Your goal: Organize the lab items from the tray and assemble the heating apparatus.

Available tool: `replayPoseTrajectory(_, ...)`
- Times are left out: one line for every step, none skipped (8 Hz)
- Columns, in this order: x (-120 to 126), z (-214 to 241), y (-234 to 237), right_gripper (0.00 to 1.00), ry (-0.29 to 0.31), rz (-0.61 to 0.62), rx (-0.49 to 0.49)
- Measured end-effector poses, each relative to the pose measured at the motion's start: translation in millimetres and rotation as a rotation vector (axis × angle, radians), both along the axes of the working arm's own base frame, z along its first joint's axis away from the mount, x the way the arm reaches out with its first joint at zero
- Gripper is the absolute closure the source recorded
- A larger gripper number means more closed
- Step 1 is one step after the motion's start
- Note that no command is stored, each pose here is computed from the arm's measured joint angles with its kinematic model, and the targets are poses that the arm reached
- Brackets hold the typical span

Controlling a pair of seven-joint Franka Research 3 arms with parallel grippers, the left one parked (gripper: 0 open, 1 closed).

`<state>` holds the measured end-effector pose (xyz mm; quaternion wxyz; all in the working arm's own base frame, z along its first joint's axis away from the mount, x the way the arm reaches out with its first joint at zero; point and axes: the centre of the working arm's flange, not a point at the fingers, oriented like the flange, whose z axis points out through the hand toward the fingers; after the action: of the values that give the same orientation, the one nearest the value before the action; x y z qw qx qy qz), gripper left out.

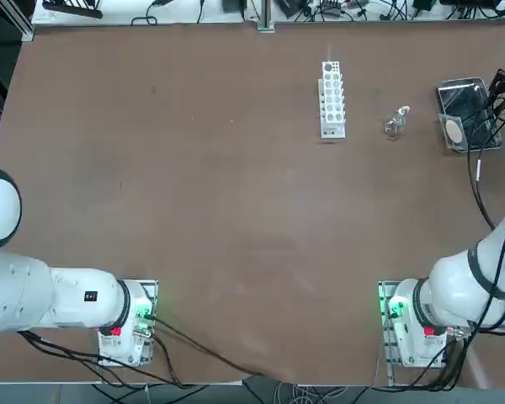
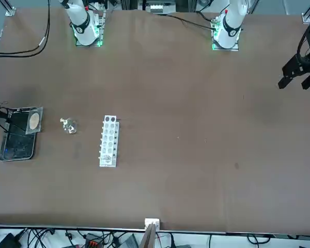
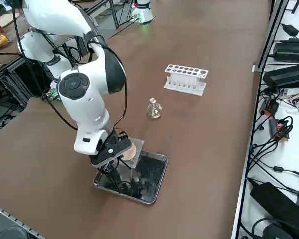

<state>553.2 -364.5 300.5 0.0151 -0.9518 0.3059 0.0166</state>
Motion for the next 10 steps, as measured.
replayPoseTrajectory(0.5,0.8,-0.1,0.62,-0.002,0.0,-0.001)
replayPoseTrajectory(0.7,1.0,-0.2,0.62,-0.003,0.0,-0.002)
replayPoseTrajectory(1.2,1.5,-0.7,0.62,-0.007,0.0,-0.006)
replayPoseTrajectory(1.8,2.1,-1.2,0.63,-0.012,0.0,-0.011)
replayPoseTrajectory(2.1,2.2,-1.1,0.64,-0.014,0.001,-0.012)
replayPoseTrajectory(2.5,2.1,-0.6,0.69,-0.014,0.002,-0.013)
replayPoseTrajectory(2.9,2.2,-0.3,0.73,-0.015,0.002,-0.012)
replayPoseTrajectory(3.3,2.2,0.1,0.78,-0.016,0.003,-0.012)
replayPoseTrajectory(3.6,2.2,0.5,0.85,-0.016,0.003,-0.011)
replayPoseTrajectory(5.6,3.3,2.3,0.92,-0.024,0.002,-0.006)
